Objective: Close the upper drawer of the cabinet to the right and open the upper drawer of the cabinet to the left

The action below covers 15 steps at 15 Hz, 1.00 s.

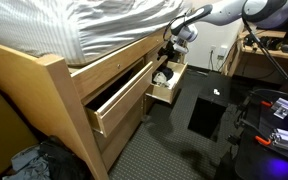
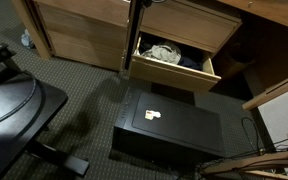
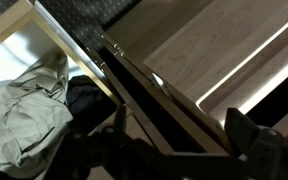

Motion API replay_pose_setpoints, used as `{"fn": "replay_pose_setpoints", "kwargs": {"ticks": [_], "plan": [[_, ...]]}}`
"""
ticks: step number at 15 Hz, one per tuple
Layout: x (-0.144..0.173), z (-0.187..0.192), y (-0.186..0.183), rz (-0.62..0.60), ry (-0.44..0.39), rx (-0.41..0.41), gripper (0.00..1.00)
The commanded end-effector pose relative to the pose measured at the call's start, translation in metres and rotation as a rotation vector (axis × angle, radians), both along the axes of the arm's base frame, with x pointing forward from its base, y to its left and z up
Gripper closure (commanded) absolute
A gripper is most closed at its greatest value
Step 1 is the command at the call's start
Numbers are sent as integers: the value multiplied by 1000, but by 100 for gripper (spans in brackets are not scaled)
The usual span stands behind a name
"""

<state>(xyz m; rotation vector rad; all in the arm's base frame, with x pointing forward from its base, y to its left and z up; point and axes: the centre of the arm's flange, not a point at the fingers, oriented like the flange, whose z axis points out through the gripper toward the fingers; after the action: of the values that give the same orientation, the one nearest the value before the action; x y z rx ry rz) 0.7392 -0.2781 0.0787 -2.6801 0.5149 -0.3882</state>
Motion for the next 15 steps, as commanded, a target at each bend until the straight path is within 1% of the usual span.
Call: {"fn": "replay_pose_setpoints", "kwargs": {"ticks": [1,2,5,6,7,9,11,12,13,14,15], "plan": [[5,6,-12,72,-10,-23,0],[-1,3,-3,39,2,-11,0],[1,6,-5,47,-7,-20,0],[-4,-1,-7,-8,-125,51,0],[-3,-7,-8,-9,-150,88,0],[-3,-26,-4,-5,-226,159,0],[-5,-37,1,11,-306,217,0],[-6,-40,3,15,-333,261,0],[-6,-43,4,13,-345,281,0],[-6,-44,3,6,-327,292,0],[-5,-41,6,2,-303,246,0]]}}
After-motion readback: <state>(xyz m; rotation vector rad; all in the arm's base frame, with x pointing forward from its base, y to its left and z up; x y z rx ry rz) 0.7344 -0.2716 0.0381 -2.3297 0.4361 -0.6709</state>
